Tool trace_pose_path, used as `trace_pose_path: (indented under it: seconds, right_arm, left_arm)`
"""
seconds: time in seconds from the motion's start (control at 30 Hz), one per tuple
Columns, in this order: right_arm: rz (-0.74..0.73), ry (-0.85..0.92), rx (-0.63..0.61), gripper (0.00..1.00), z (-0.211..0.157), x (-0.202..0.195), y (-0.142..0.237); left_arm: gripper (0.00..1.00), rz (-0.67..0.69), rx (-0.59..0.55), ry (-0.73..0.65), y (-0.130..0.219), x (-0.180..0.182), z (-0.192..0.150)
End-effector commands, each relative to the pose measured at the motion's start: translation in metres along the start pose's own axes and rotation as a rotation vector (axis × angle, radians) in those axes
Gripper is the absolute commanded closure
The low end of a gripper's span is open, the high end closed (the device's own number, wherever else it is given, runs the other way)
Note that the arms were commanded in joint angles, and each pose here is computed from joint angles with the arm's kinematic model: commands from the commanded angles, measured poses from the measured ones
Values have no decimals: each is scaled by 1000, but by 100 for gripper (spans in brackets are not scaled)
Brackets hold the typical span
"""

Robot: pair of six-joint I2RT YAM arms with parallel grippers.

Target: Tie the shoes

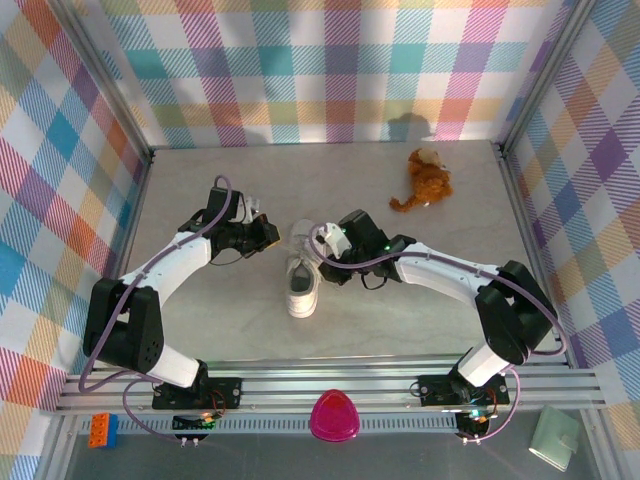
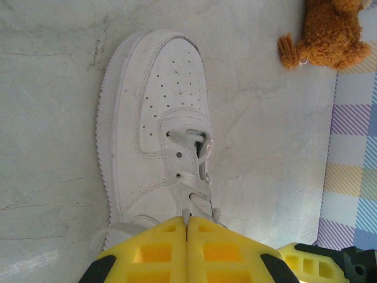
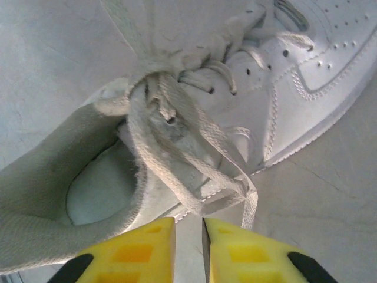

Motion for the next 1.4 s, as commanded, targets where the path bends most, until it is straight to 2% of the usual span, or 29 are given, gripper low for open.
trace_pose_path:
  seconds: [0.0,0.1,0.23,0.43,0.8,0.97,1.27,1.37]
  right_arm:
    - [-34,-232,50,81,-19,-12,-4]
    - [69,-243,16,74,-28,-1,-1]
    - [92,-100,-53,68,-30,5,8]
    - [128,52,-65,66,-7,18,12]
    - [162,105,-11,66,21,24,-14]
    - [121,111,-9,73,22,19,-18]
    - [73,149,2,100,20,14,-11]
    - [45,196,10,100,19,12,-6]
  left_arm:
    - [100,27,4,8,0,5,4]
    - [100,29,12,12,-3,8,3]
    - [100,15,28,12,-8,8,5]
    - [100,14,27,9,-10,8,7]
    - [100,26,21,-3,-4,7,6]
    - [100,27,19,-7,-3,6,6]
    - [100,39,11,-27,3,5,6]
    - [100,44,-2,-39,6,5,7]
Point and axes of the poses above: each hand's point on the last joint's axis, 136 mm out from that joint toward the fingers, its own y axis back along the fingers, its own x axis along the line the jaws close on, z = x × y, the point moved 5 cm from there along y, back along the fingers, and after that the axes turned 11 degrees about -y, right-handed, at the moved point
